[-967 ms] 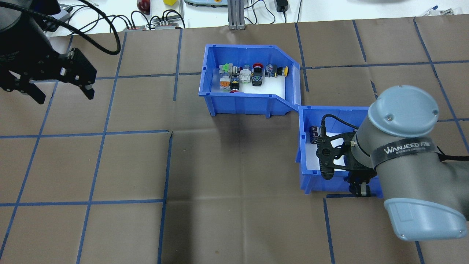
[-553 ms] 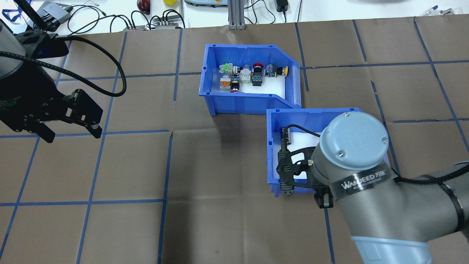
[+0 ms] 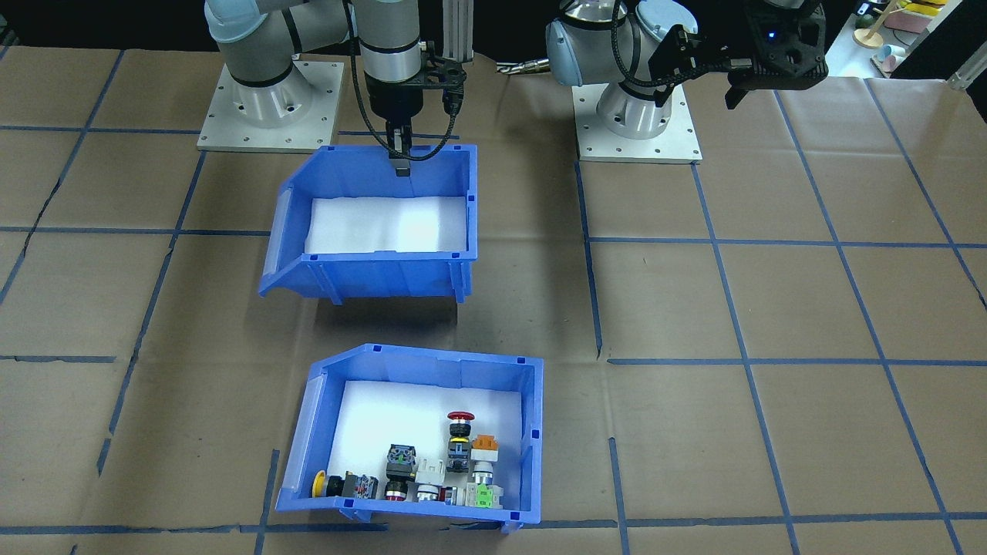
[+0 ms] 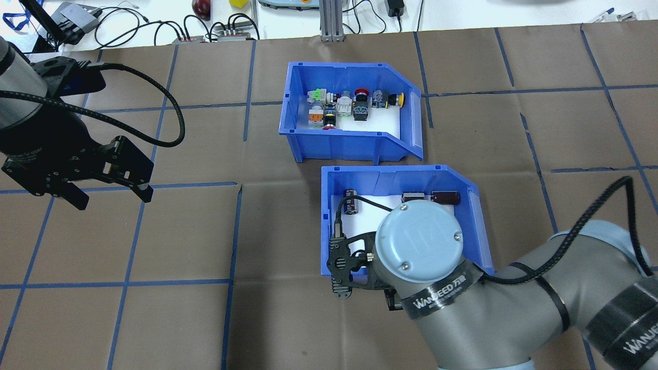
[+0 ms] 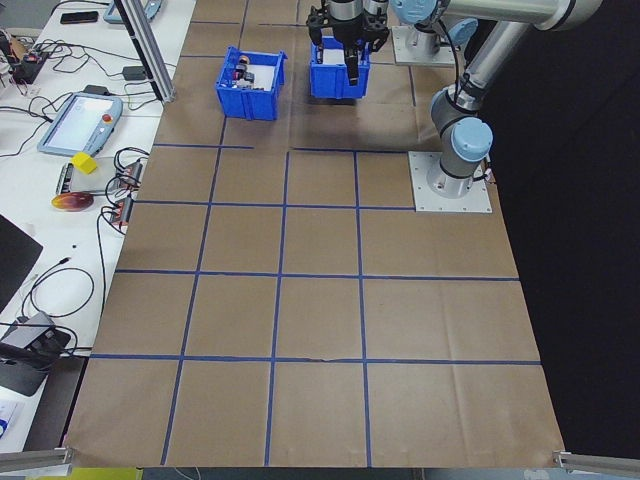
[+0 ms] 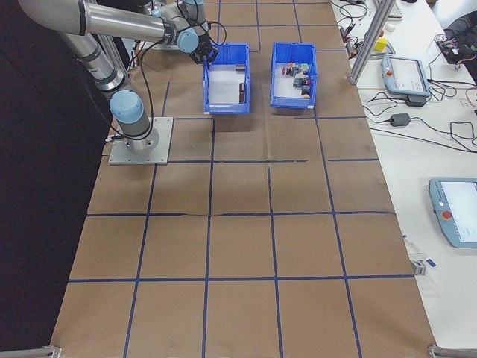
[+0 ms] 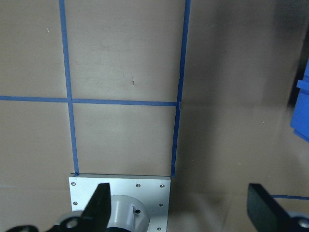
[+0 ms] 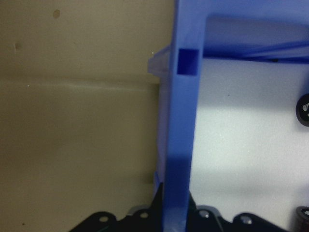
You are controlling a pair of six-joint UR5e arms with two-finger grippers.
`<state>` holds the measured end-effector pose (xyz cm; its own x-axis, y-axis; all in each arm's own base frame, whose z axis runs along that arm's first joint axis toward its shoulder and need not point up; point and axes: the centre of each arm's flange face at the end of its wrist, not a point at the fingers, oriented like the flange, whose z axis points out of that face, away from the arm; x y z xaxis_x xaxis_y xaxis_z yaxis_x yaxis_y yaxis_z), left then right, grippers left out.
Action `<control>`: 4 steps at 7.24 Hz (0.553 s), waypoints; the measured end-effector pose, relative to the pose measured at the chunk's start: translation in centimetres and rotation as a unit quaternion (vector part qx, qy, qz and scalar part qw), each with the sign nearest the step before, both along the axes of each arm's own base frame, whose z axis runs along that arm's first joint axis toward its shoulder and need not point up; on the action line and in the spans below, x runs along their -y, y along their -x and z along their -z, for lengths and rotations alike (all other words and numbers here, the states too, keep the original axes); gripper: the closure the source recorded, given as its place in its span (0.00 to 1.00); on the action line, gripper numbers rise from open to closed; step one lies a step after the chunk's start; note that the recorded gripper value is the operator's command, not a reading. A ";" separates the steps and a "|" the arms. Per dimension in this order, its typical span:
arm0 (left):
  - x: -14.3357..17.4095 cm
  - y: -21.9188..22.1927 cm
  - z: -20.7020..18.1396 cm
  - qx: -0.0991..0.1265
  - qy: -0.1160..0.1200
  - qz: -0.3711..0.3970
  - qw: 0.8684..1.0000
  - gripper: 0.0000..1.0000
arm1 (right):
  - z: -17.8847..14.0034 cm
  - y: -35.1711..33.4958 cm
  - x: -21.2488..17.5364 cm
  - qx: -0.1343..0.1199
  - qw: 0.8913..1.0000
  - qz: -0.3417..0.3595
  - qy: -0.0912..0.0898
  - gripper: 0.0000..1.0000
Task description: Place button box in front
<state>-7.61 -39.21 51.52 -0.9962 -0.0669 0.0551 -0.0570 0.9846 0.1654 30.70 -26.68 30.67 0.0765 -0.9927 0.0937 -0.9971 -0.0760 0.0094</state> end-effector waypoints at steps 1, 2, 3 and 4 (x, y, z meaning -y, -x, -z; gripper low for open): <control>0.1 0.1 0.0 -0.004 0.002 -0.001 1.000 0.01 | 0.4 -0.7 -0.5 -0.002 1.000 -0.008 -0.003 0.89; 0.1 0.1 0.0 -0.005 0.003 -0.001 1.000 0.01 | 0.9 -1.2 -0.8 -0.005 1.000 -0.015 -0.009 0.88; 0.0 0.1 -0.1 -0.005 0.005 -0.002 1.000 0.01 | 1.3 -1.6 -1.0 -0.006 1.000 -0.018 -0.012 0.73; 0.0 0.1 -0.1 -0.005 0.005 -0.003 1.000 0.01 | 1.7 -2.0 -1.0 -0.006 1.000 -0.017 -0.012 0.38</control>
